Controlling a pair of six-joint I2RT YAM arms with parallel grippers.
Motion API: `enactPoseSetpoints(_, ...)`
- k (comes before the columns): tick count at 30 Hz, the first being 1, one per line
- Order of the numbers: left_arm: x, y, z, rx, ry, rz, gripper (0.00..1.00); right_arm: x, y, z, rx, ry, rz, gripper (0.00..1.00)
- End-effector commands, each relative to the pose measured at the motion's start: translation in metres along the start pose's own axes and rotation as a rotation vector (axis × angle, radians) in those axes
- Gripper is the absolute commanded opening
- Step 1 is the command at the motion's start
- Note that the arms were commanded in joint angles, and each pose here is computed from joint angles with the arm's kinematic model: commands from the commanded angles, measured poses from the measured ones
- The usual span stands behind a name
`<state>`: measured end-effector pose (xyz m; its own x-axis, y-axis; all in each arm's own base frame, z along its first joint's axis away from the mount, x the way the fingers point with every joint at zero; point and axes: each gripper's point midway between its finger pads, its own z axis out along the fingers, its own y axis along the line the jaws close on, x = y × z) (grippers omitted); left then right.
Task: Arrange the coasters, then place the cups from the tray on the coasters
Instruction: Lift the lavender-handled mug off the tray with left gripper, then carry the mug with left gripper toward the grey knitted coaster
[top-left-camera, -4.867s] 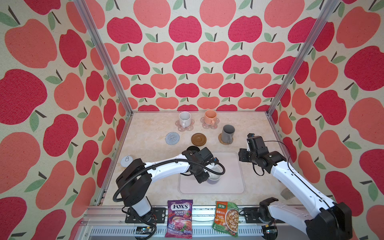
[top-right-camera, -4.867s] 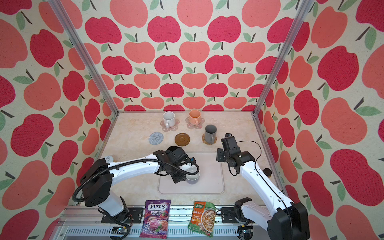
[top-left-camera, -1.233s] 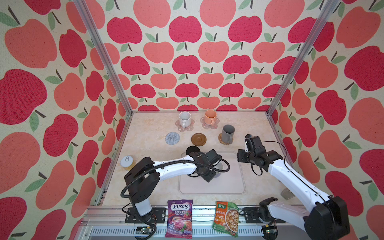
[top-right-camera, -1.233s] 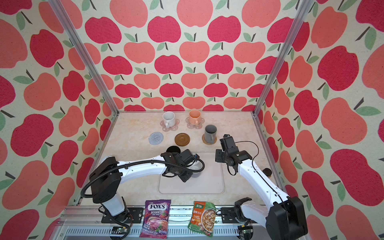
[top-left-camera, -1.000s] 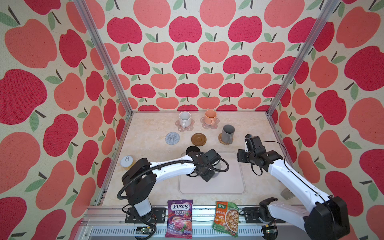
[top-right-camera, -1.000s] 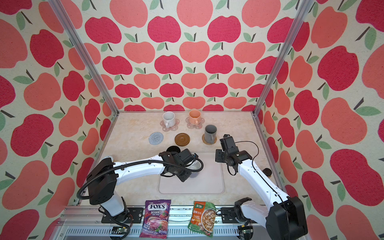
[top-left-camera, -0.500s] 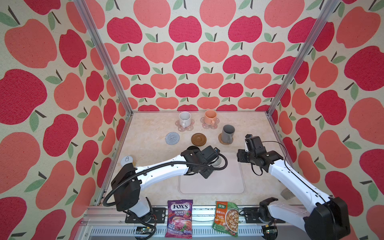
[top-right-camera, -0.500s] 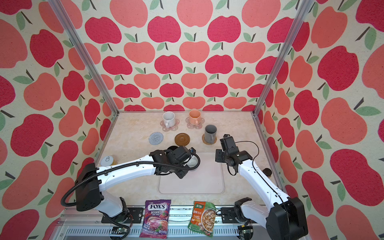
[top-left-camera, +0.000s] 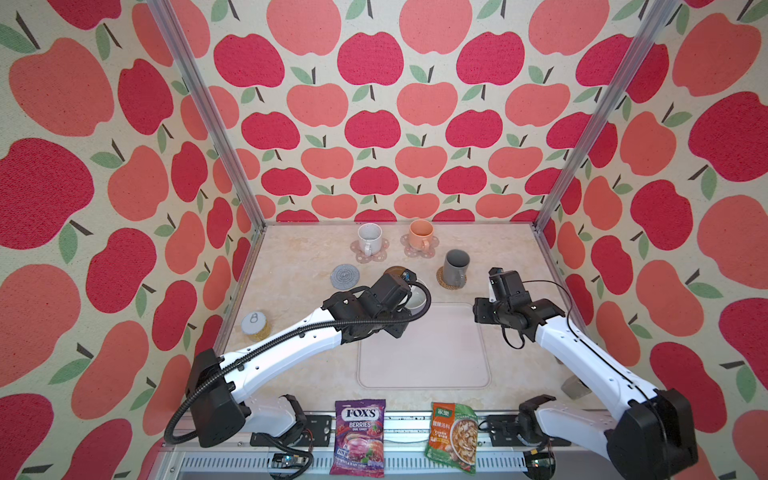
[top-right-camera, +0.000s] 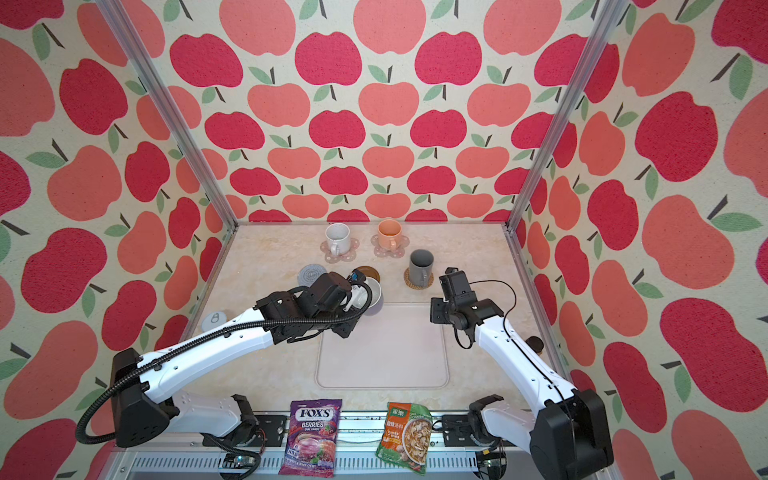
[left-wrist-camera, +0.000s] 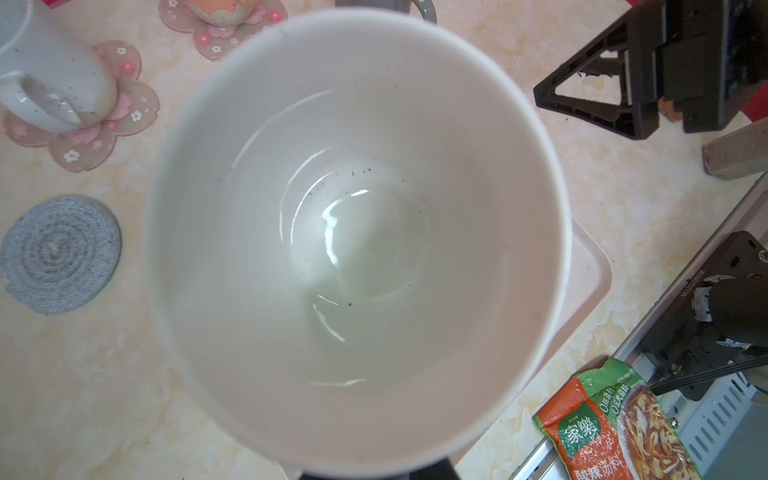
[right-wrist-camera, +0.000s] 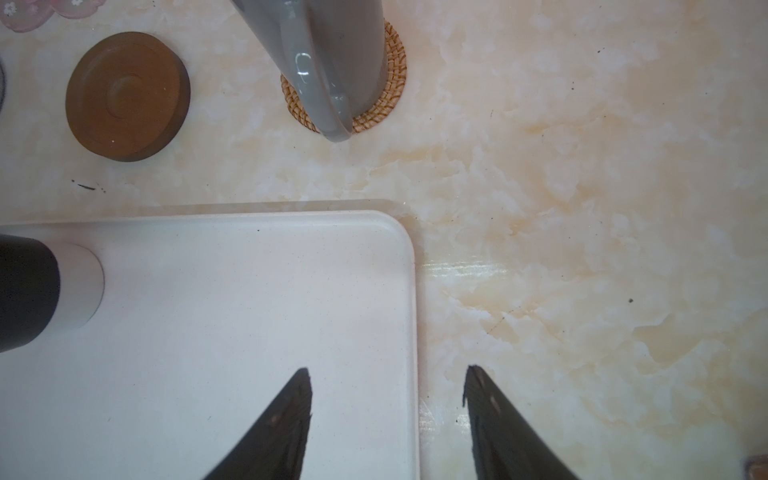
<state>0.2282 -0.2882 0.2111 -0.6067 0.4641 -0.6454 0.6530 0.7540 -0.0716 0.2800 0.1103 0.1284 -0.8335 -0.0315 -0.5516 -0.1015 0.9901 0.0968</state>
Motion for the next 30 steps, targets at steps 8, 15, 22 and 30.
enactPoseSetpoints(8, -0.016, 0.049, -0.055, -0.097, -0.132, -0.101, 0.00, -0.013, 0.006, 0.001, -0.021, -0.003, -0.009, 0.61)
enactPoseSetpoints(15, 0.001, 0.093, -0.061, -0.196, -0.064, -0.206, 0.00, -0.015, 0.006, 0.000, -0.019, -0.004, -0.008, 0.61)
enactPoseSetpoints(22, 0.006, 0.125, -0.068, -0.250, -0.062, -0.282, 0.00, -0.016, 0.006, 0.000, -0.014, -0.001, -0.013, 0.61)
enactPoseSetpoints(30, 0.015, 0.162, -0.054, -0.280, -0.048, -0.390, 0.00, -0.017, 0.007, 0.002, -0.017, 0.005, -0.013, 0.61)
